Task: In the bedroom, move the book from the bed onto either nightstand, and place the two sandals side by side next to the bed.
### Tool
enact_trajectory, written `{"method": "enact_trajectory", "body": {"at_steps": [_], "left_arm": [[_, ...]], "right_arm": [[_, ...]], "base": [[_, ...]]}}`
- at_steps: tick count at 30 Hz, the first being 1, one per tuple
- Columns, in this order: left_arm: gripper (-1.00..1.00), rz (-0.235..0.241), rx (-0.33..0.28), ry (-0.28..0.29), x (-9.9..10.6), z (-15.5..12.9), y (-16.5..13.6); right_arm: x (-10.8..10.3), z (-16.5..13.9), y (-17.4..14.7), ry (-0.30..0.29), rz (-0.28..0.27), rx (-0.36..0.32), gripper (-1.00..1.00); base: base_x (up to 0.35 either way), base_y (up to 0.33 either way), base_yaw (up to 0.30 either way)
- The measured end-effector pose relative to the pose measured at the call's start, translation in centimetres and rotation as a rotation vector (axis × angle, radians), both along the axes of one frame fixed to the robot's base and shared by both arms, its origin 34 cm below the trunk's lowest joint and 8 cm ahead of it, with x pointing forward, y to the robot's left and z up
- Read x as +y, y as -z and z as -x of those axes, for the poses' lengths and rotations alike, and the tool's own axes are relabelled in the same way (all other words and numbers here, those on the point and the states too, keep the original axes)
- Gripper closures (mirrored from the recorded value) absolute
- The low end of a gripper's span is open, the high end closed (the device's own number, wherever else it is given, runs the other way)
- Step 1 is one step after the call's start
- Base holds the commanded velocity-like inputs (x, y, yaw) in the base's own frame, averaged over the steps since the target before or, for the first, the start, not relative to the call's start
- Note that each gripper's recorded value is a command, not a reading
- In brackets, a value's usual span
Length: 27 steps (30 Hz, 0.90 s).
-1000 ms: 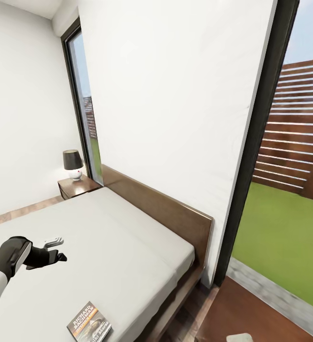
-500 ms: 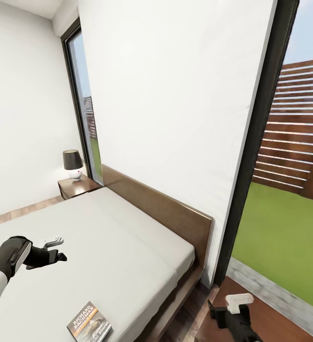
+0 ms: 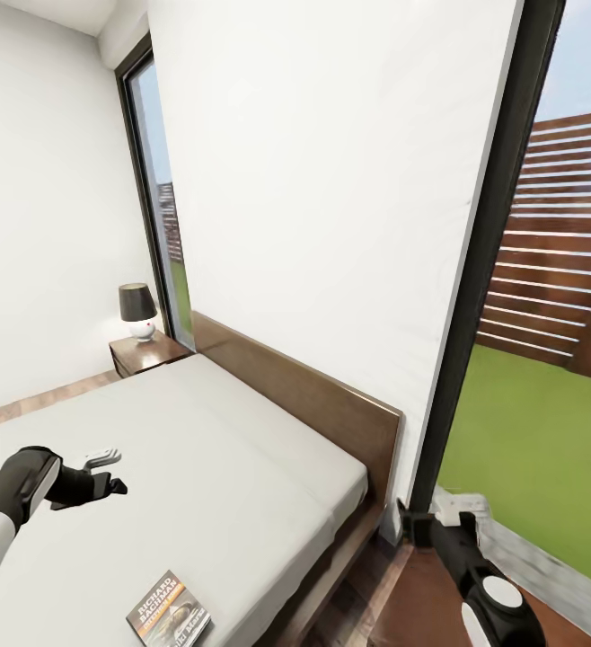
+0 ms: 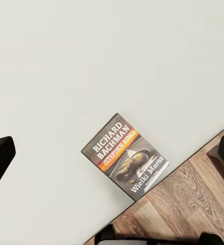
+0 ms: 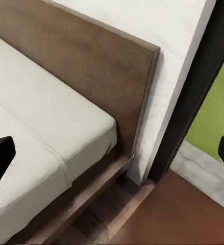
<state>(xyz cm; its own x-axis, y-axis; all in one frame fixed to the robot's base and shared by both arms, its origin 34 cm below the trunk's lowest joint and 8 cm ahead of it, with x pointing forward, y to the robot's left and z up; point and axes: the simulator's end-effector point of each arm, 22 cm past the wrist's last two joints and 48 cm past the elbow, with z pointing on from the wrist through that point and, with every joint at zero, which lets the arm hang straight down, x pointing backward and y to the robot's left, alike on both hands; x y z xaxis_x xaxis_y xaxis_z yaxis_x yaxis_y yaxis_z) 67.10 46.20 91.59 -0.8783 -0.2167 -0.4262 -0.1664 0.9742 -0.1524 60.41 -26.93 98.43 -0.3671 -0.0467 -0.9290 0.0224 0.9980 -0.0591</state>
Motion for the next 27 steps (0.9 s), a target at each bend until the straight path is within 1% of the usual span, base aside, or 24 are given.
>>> {"method": "enact_trajectory", "body": {"at_steps": [4,5,11,16,17,20,21,23,27], "left_arm": [[-1.0,0.003,0.005,0.0,-0.1,0.1,0.1],[-1.0,0.003,0.005,0.0,-0.1,0.1,0.1],[-1.0,0.007,0.006,0.0,-0.3,0.1,0.1],[-1.0,0.009,0.007,0.001,-0.5,0.1,0.2],[-1.0,0.009,0.007,0.001,-0.5,0.1,0.2],[-1.0,0.009,0.007,0.001,-0.5,0.1,0.2],[-1.0,0.009,0.007,0.002,-0.5,0.1,0.2],[-1.0,0.009,0.007,0.001,-0.5,0.1,0.2],[-1.0,0.008,0.004,0.002,-0.5,0.0,0.1]], "right_arm": [[2.0,-2.5,-3.4,-0.021,-0.026,-0.07,-1.0],[2.0,-2.5,-3.4,-0.021,-0.026,-0.071,-1.0],[3.6,-5.0,-7.4,-0.036,-0.047,-0.151,-1.0],[4.9,-7.2,-11.8,-0.056,-0.061,-0.24,-1.0],[4.9,-7.2,-11.8,-0.056,-0.061,-0.241,-1.0],[6.1,-8.1,-14.0,-0.072,-0.076,-0.282,-1.0],[6.1,-8.1,-14.0,-0.072,-0.076,-0.282,-1.0],[6.9,-8.5,-15.0,-0.08,-0.085,-0.301,-1.0],[9.2,-8.7,-16.3,-0.11,-0.114,-0.326,-1.0]], "base": [[0.0,0.0,0.0],[0.0,0.0,0.0],[0.0,0.0,0.0],[0.0,0.0,0.0],[0.0,0.0,0.0],[0.0,0.0,0.0],[0.0,0.0,0.0],[0.0,0.0,0.0],[0.0,0.0,0.0]]}}
